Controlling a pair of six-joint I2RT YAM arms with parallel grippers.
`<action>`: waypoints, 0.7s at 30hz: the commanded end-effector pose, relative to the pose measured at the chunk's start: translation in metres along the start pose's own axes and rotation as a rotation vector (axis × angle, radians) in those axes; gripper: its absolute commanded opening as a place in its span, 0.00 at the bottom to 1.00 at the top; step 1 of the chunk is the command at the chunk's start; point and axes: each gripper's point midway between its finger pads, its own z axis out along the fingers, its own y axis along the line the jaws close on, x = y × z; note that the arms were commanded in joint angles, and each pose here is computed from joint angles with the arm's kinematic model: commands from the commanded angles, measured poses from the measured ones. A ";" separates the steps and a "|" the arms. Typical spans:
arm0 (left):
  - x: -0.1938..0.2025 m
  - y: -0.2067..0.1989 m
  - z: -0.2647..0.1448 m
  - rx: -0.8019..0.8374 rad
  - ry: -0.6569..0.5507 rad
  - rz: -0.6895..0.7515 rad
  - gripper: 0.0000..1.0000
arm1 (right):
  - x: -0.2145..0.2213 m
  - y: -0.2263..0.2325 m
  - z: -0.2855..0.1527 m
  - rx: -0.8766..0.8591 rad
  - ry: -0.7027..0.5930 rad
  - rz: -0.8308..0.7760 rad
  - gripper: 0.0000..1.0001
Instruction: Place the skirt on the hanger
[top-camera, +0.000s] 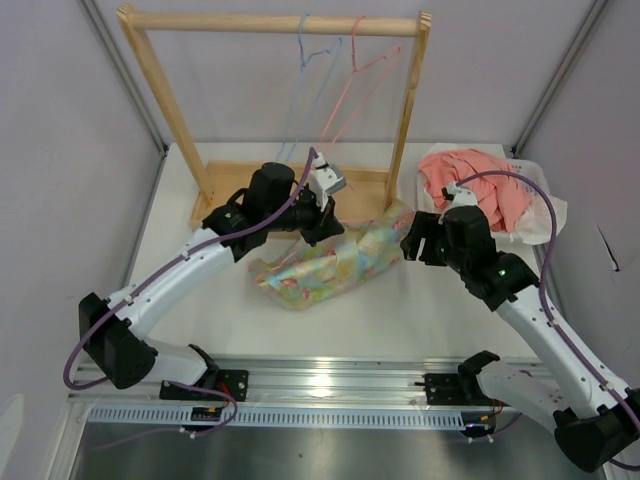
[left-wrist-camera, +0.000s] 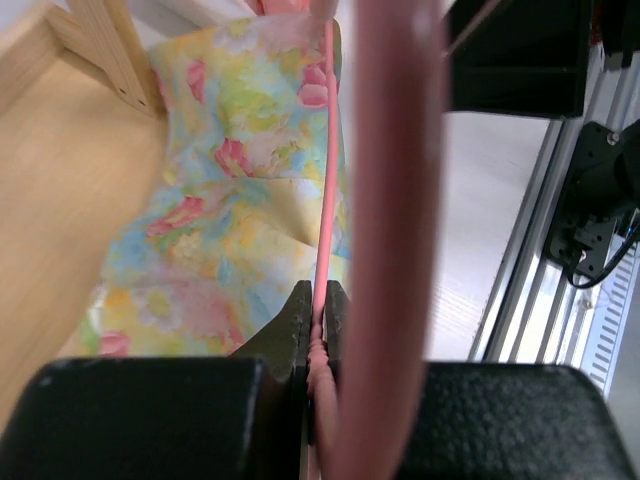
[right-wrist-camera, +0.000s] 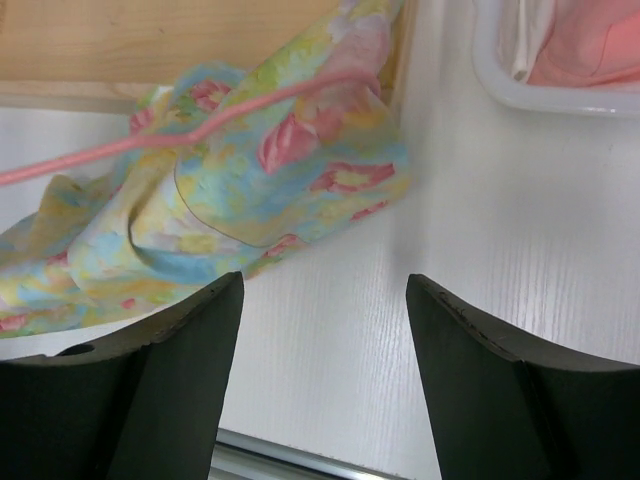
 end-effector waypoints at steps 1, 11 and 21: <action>-0.038 -0.002 -0.029 -0.023 -0.062 0.062 0.00 | -0.023 0.015 -0.022 -0.084 -0.069 -0.009 0.72; -0.065 0.003 -0.067 -0.127 -0.019 0.008 0.00 | -0.052 0.046 -0.054 -0.195 -0.147 -0.018 0.72; -0.066 0.000 -0.129 -0.312 -0.062 -0.140 0.00 | -0.070 0.056 -0.052 -0.189 -0.141 -0.007 0.71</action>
